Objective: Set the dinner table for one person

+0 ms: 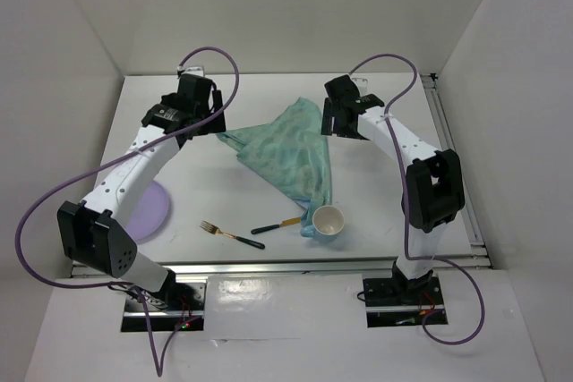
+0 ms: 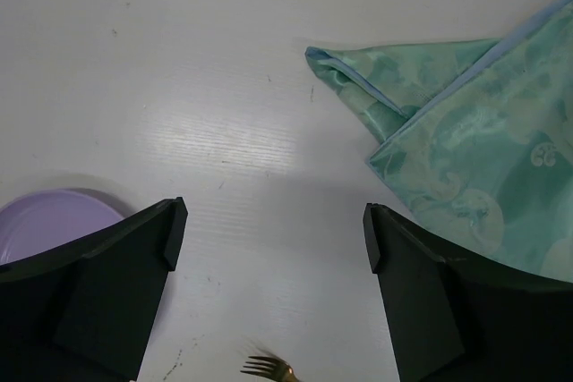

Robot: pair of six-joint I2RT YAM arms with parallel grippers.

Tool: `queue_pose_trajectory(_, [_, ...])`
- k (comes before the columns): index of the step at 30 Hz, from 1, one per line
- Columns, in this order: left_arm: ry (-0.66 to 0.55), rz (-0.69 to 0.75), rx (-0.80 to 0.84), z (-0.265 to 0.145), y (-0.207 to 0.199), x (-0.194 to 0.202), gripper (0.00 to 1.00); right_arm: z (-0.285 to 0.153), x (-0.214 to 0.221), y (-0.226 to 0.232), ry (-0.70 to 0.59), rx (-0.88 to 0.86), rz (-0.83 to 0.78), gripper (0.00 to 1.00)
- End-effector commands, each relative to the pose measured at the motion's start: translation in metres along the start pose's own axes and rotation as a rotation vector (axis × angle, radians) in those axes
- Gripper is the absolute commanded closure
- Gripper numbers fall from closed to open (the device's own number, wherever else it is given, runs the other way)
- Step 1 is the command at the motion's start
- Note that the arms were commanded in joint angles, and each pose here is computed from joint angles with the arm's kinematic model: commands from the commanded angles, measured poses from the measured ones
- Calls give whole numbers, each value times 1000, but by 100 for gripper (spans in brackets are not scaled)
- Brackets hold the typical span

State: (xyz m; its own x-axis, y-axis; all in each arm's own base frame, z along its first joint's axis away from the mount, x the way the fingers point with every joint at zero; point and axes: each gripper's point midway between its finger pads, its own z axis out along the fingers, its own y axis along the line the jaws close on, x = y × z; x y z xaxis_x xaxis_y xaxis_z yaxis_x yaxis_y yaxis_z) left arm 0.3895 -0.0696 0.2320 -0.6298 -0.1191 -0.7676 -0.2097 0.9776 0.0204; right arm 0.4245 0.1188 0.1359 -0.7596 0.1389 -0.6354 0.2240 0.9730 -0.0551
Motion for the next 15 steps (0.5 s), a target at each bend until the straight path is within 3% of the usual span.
queue_pose_trajectory(1, [-12,-19,13,-3,-3,-9,0,-14,-12,1,-20,-15,30,1])
queue_pose_trajectory(12, [8,-12,19,0,-4,-1,0,-20,-7,10,-7,-97,-6,1])
queue_pose_trajectory(15, [34,-14,35,5,-10,5,2,-32,-2,27,-18,-232,-94,1])
